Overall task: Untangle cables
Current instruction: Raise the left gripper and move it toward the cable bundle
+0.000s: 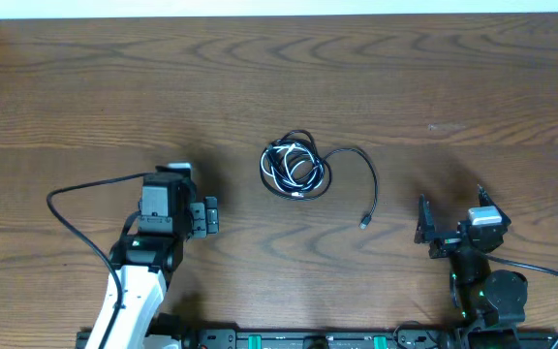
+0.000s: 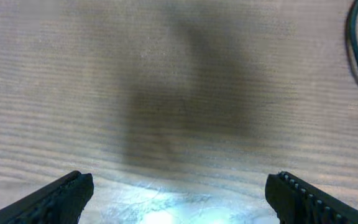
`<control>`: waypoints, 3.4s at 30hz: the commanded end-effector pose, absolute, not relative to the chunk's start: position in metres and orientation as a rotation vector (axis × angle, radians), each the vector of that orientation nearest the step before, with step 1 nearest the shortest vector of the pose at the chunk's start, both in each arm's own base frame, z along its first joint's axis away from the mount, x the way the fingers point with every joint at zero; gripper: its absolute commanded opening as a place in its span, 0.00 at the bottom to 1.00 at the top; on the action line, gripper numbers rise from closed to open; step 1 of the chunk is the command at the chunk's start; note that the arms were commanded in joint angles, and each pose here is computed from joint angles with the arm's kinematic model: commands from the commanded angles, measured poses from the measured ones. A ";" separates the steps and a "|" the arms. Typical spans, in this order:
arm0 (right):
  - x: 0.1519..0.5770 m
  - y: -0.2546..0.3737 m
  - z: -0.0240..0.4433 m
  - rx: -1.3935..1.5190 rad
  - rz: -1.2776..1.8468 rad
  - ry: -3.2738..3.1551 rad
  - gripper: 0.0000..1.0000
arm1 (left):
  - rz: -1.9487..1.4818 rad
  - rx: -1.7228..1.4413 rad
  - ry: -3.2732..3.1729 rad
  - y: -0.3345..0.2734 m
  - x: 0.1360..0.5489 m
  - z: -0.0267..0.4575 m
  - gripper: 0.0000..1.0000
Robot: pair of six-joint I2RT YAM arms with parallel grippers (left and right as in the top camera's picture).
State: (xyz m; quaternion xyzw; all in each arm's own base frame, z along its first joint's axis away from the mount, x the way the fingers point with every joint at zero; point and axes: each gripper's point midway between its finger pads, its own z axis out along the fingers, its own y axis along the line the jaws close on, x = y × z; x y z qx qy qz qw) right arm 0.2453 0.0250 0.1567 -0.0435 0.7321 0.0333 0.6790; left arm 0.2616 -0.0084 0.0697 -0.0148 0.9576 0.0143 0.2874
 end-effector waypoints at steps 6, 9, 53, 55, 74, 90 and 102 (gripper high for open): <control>0.245 0.028 0.156 -0.118 0.077 1.643 0.99 | 0.050 -0.054 2.654 -0.010 0.274 0.068 0.94; 0.245 0.028 0.156 -0.118 0.077 1.643 0.99 | 0.036 -0.048 2.685 -0.012 0.275 0.062 0.94; 0.245 0.028 0.156 -0.118 0.076 1.643 0.99 | -0.176 0.002 2.494 -0.042 0.320 0.083 0.94; 0.245 0.028 0.156 -0.118 0.076 1.643 0.99 | -0.176 0.005 2.402 -0.042 0.337 0.098 0.94; 0.245 0.028 0.156 -0.118 0.076 1.643 0.99 | -0.223 0.039 2.280 -0.052 0.372 0.104 0.94; 0.245 0.028 0.156 -0.118 0.076 1.643 0.99 | -0.221 0.320 2.263 -0.110 0.359 0.103 0.83; 0.245 0.028 0.156 -0.118 0.076 1.643 0.99 | -0.239 0.338 2.273 -0.115 0.356 0.100 0.94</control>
